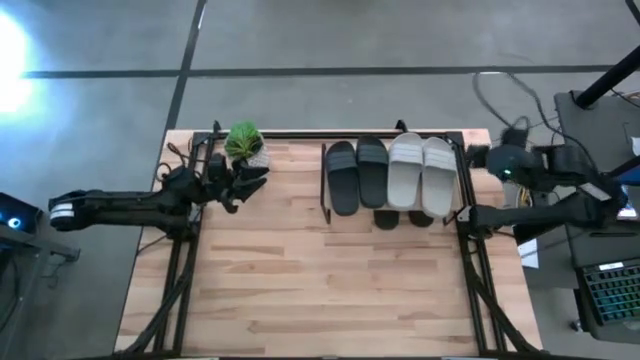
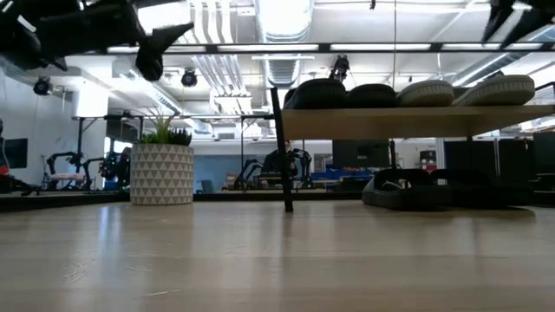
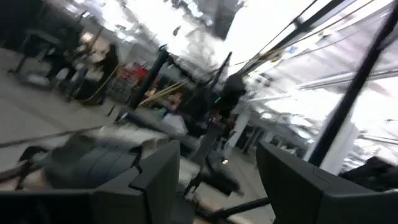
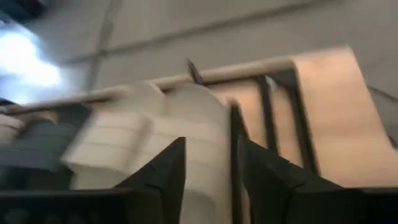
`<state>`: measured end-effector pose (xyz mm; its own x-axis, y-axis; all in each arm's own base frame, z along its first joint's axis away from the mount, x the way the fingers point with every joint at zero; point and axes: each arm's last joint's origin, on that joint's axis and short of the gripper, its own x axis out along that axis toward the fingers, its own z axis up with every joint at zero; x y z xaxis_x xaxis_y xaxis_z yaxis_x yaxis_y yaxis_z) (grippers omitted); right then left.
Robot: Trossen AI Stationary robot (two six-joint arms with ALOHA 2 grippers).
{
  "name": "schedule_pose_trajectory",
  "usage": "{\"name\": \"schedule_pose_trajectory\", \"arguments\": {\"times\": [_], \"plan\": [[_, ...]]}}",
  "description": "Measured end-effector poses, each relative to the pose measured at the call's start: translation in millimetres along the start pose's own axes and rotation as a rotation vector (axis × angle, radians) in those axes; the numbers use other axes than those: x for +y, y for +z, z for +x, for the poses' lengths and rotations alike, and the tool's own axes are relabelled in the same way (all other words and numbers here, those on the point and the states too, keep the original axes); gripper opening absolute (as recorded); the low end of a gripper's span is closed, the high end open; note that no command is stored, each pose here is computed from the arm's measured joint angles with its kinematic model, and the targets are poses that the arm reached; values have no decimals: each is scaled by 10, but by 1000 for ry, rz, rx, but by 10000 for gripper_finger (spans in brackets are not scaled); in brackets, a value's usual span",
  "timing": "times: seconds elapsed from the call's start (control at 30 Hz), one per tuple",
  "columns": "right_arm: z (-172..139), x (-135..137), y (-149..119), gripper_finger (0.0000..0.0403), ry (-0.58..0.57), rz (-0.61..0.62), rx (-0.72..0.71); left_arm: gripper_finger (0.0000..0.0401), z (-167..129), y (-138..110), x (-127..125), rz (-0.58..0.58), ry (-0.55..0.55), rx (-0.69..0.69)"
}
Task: Pick and place slides into the shelf
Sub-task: Adjust the shelf
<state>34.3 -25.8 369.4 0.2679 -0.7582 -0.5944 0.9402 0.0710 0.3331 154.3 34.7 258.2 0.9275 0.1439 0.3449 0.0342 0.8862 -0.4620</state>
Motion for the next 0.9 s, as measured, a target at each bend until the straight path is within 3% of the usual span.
{"name": "schedule_pose_trajectory", "arguments": {"times": [0.27, 0.5, 0.7, 0.9], "plan": [[332, -65, -248, 70, -232, 61, 271, 199, 24, 94, -67, 5, -56, -20], [583, -163, -437, 18, -399, 70, 298, 199, 1, 69, -64, 4, -76, 5], [696, -146, -506, 9, -436, 63, 338, 199, 17, -7, -31, -1, -90, 58], [849, 1, -522, 8, -341, 48, 380, 199, 43, -63, 5, -6, -75, 88]]}}
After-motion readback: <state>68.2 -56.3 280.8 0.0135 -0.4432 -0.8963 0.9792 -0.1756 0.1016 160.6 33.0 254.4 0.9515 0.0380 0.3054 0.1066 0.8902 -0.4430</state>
